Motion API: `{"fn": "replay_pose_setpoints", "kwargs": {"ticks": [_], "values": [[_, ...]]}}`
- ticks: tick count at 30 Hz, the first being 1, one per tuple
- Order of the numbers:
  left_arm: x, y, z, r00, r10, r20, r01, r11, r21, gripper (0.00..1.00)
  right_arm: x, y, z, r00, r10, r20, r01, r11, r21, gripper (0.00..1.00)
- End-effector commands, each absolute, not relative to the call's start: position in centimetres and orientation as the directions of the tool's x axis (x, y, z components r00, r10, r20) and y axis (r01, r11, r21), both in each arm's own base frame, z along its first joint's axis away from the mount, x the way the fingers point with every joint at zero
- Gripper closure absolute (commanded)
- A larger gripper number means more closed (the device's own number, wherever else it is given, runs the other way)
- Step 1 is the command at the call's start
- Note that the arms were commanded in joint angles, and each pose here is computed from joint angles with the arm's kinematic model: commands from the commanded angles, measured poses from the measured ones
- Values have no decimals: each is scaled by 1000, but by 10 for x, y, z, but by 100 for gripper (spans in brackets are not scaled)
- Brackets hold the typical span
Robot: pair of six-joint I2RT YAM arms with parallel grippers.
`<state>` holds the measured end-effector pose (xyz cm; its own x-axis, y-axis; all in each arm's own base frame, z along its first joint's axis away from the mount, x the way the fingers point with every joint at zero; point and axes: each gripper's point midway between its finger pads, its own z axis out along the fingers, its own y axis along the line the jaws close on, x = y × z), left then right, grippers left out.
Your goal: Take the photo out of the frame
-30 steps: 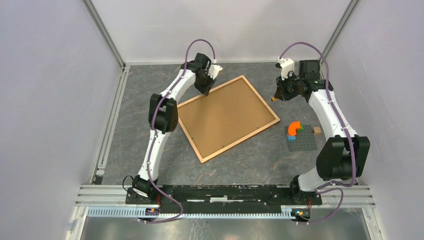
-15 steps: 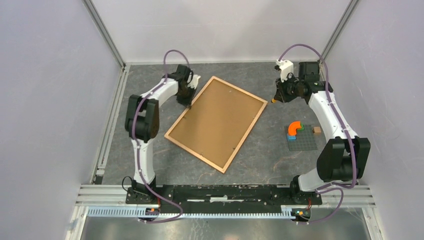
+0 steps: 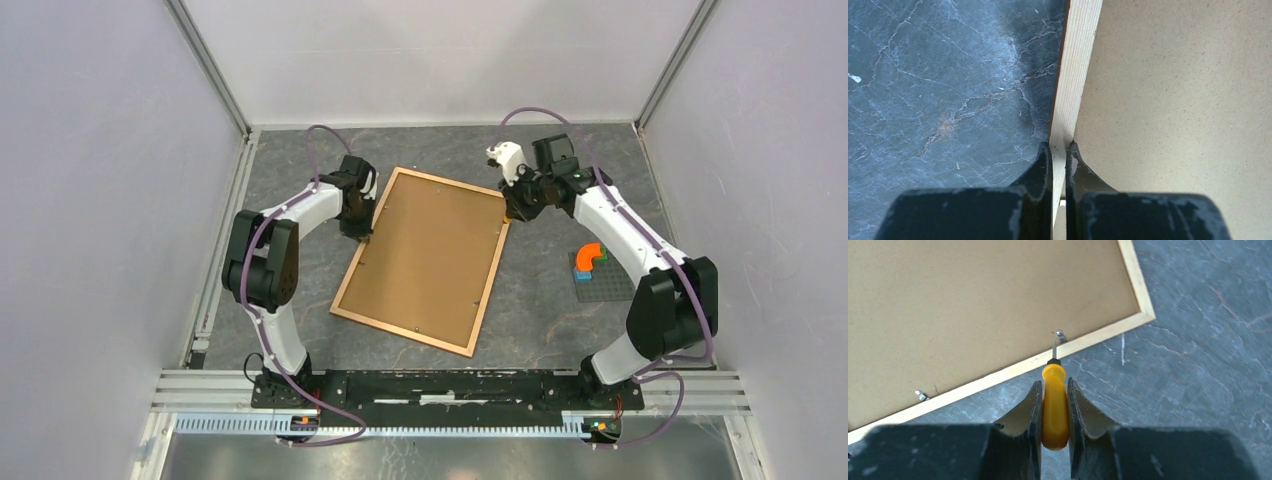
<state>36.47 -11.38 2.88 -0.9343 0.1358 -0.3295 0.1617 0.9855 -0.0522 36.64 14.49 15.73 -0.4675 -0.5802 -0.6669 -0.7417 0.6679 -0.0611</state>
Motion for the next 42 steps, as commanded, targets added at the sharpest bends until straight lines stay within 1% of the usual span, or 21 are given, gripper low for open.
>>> {"fn": "replay_pose_setpoints", "kwargs": {"ticks": [1,5,6,13,20,27,36,42], "values": [[349,-111,30,-952,28,-305,52,996,-71,98,367,156,148,-434,-623,-650,-757,644,-111,100],[342,-109,25,-953,35,-301,58,996,-68,98,356,167,132,-430,-649,-627,-775,622,-113,100],[339,-113,24,-955,42,-294,73,993,-93,98,356,171,129,-428,-651,-627,-777,619,-112,100],[336,-111,17,-956,77,-283,103,992,-79,98,365,173,118,-428,-675,-600,-767,623,-153,100],[340,-111,16,-955,80,-287,105,992,-75,98,378,165,119,-427,-702,-570,-746,630,-216,100],[342,-112,14,-956,81,-282,105,992,-74,98,379,161,125,-422,-734,-532,-759,607,-235,100],[342,-112,12,-958,83,-274,108,991,-77,98,373,165,122,-419,-761,-495,-800,567,-195,100],[342,-113,12,-958,84,-273,111,990,-83,98,381,163,115,-416,-757,-503,-773,586,-243,100]]}}
